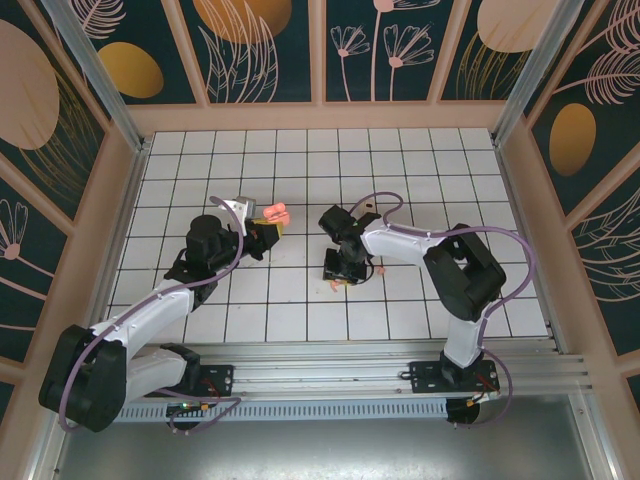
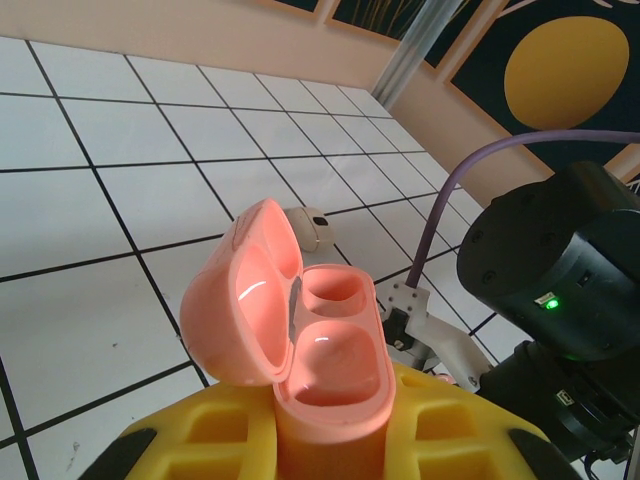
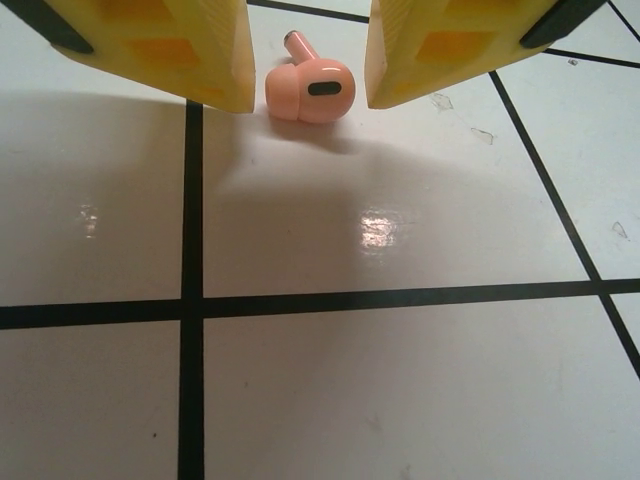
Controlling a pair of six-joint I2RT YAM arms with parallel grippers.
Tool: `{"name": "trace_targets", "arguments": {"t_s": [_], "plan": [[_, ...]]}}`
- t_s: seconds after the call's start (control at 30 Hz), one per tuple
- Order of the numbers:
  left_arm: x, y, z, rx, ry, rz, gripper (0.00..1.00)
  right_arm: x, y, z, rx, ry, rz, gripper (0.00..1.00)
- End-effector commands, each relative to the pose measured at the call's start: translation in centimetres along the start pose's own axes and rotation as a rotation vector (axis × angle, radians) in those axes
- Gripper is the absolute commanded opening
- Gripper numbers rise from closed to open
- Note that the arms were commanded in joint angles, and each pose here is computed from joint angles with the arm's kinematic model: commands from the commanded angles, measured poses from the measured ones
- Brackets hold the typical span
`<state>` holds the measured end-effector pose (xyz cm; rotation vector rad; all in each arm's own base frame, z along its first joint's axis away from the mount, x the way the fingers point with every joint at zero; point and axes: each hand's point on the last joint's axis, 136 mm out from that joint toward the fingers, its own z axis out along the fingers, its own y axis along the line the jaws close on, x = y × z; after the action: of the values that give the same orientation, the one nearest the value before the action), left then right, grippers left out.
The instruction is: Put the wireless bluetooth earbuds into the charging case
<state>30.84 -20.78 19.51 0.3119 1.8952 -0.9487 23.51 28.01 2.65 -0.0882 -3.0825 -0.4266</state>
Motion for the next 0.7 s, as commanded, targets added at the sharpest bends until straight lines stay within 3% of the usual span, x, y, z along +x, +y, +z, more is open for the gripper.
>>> {"name": "trace_targets", "arguments": {"t_s": [0.0, 0.67], "plan": [[-1.2, -0.3, -0.3, -0.001, -0.031, 0.032, 0.11, 0.2, 0.1, 0.6, 0.008, 0.016, -0.021, 0.35], [-1.1, -0.2, -0.5, -0.007, -0.028, 0.04, 0.11, 0.3, -0.2, 1.6, 0.01, 0.019, -0.025, 0.26]]}}
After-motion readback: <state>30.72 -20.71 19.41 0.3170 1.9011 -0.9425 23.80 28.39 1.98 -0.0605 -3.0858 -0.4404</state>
